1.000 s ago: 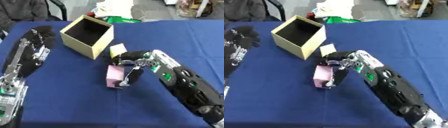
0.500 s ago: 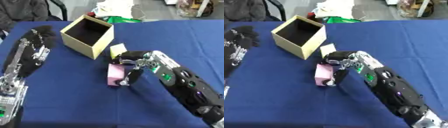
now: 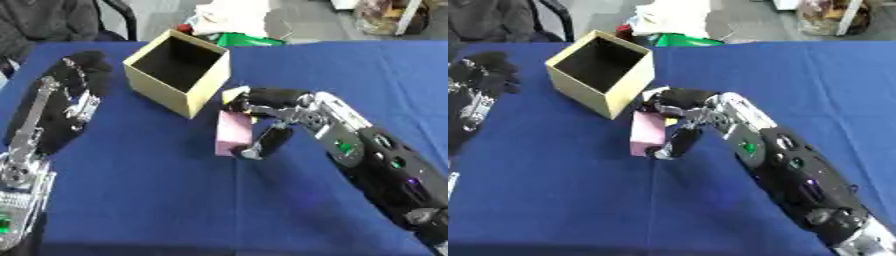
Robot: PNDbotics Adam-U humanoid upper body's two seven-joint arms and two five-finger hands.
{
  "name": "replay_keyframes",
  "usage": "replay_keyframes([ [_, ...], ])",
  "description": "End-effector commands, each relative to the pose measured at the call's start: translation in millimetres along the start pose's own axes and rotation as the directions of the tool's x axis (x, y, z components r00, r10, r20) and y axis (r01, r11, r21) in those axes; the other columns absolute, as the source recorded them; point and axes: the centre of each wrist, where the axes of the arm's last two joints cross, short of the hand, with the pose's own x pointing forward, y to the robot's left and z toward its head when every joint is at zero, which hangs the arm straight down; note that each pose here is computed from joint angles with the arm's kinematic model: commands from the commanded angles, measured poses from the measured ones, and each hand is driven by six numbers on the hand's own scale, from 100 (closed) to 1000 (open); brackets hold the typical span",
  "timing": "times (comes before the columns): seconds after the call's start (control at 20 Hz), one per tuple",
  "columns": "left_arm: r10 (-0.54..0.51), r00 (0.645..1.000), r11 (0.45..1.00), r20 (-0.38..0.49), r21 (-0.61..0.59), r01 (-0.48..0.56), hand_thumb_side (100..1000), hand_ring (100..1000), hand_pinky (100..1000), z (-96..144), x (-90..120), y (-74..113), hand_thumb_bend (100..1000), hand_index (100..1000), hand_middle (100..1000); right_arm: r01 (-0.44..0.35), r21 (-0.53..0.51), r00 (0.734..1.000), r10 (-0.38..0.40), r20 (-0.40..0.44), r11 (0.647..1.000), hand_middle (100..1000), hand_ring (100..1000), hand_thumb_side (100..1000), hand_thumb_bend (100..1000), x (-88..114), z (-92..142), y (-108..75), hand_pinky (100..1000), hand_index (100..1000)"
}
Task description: Pick up objects on the table and place them in the box.
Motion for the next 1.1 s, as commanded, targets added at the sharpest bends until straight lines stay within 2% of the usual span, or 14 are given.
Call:
replay_keyframes([
  [0.05,-0.014,0.999,1.0,0.044,0.003,0.013,649,663,635,-4.7,10.0,7.3,326,823,651,-0.018,-0.07,1.0,0.018,0.008,0.997,507,716,338,145,3.0,21.2,-36.8,778,815],
  [0.4,-0.009,0.994,1.0,0.105,0.015,0.007,627,662,636,-13.3,23.6,9.7,329,821,650,-0.068,-0.17,0.994,0.051,-0.101,0.983,516,718,331,158,-10.9,46.5,-80.0,785,821],
  [0.65,0.017,0.989,0.99,0.15,0.139,-0.038,587,662,632,-20.9,35.0,14.0,306,822,652,-0.139,-0.251,0.971,0.082,-0.225,0.958,523,719,310,159,-35.0,55.2,-96.6,790,824],
  [0.9,0.095,0.981,0.94,0.169,0.31,-0.144,573,658,625,-26.7,42.8,9.9,287,818,646,-0.211,-0.316,0.938,0.101,-0.333,0.925,535,725,293,165,-59.2,55.1,-99.3,793,829],
  [1.1,0.124,0.976,0.94,0.18,0.295,-0.174,584,653,622,-31.0,46.8,2.2,280,818,642,-0.226,-0.337,0.905,0.069,-0.42,0.914,535,728,295,152,-82.3,50.3,-91.0,788,826],
])
